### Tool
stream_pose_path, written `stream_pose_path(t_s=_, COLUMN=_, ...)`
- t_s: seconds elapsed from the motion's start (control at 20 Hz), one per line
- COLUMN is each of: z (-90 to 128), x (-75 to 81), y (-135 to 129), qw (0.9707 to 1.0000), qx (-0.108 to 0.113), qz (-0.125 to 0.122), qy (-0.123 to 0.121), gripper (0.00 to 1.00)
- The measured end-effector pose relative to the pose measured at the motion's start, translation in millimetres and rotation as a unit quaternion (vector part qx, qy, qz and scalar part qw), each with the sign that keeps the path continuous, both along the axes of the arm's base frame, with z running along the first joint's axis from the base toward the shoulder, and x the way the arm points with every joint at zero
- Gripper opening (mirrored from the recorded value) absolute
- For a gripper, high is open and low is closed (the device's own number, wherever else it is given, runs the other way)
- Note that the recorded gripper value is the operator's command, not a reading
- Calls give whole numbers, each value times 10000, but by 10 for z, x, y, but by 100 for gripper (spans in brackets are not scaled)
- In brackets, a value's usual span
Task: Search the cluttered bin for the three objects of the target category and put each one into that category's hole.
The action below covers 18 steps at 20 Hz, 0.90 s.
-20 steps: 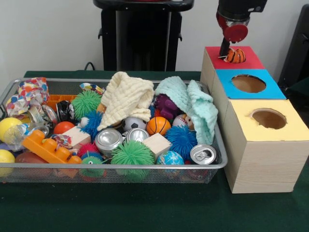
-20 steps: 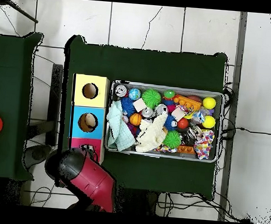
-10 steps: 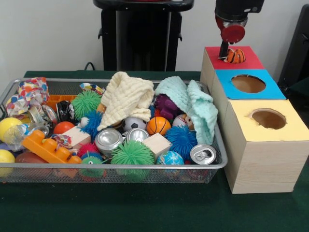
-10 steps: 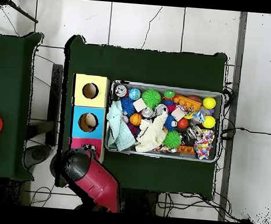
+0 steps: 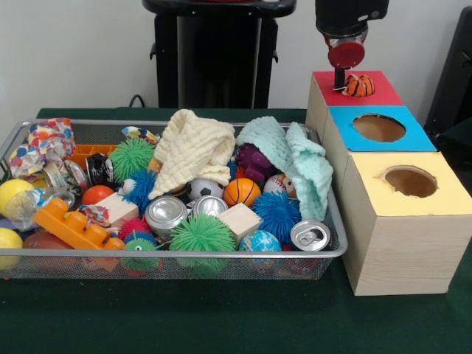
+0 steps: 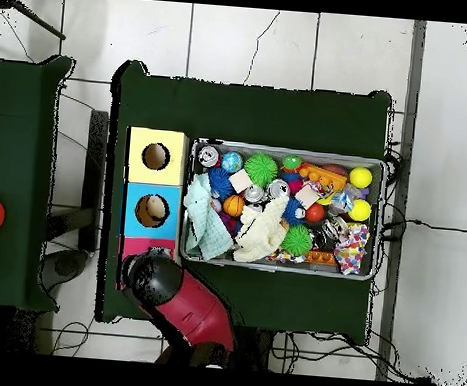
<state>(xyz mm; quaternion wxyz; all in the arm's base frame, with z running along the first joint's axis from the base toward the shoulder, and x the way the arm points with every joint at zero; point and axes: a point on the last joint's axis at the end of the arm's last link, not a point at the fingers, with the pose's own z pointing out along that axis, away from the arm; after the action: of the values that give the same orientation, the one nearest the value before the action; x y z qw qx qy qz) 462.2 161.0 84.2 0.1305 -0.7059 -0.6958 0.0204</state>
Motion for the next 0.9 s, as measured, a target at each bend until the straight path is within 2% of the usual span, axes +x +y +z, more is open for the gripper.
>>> stream_pose_path(t_s=0.15, z=9, x=-10, y=38, qw=9999, qx=-66, qz=70, qy=-46, gripper=0)
stream_pose_path(t_s=0.4, z=25, x=-43, y=151, qw=9987, qx=-424, qz=204, qy=-170, gripper=0)
stream_pose_path(t_s=0.65, z=30, x=-65, y=203, qw=9977, qx=-640, qz=-11, qy=-203, gripper=0)
stream_pose_path(t_s=0.9, z=32, x=-72, y=221, qw=9969, qx=-740, qz=-168, qy=-210, gripper=0)
